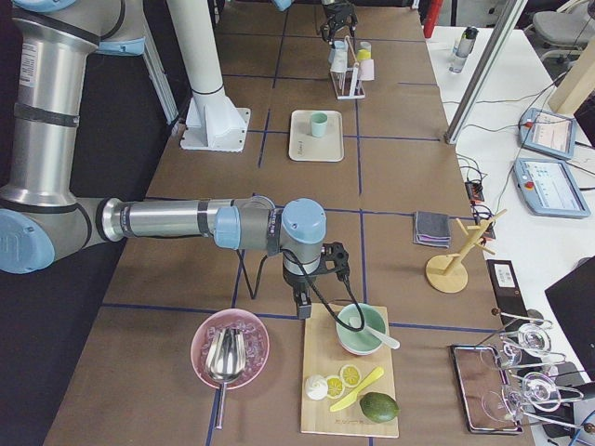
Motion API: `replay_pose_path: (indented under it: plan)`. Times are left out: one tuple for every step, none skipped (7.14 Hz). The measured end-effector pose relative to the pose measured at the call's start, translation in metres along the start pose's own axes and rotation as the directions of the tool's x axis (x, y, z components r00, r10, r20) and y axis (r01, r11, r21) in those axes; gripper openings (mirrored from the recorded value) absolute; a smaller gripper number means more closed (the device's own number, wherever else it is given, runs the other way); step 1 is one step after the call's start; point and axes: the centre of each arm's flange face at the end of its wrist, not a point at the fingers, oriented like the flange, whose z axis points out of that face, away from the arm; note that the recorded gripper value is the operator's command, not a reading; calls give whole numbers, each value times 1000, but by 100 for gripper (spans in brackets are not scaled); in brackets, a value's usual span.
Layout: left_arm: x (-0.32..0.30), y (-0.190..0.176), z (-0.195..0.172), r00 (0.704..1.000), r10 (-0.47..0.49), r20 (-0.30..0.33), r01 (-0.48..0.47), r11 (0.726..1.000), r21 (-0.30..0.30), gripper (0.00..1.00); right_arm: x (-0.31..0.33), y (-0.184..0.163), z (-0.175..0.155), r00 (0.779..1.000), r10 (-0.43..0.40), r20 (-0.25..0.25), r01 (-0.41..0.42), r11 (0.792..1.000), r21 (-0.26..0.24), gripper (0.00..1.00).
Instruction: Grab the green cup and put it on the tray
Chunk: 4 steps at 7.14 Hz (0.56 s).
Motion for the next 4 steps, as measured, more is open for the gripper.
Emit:
replay_pose_path:
  plan:
    - [-38, 32, 0, 1000, 6, 9, -5, 999, -49, 100, 0, 0, 0, 1000, 0, 0, 0, 1000, 0, 100]
    - [-82, 70, 4, 998, -61, -9, 60, 993, -98, 100, 0, 0, 0, 1000, 0, 0, 0, 1000, 0, 100]
    - [-138, 123, 9, 980, -193, -41, 185, 971, -149, 100, 0, 0, 0, 1000, 0, 1, 0, 1000, 0, 100]
    - [-190, 183, 13, 938, -341, -61, 324, 926, -196, 100, 0, 0, 0, 1000, 0, 1, 0, 1000, 0, 100]
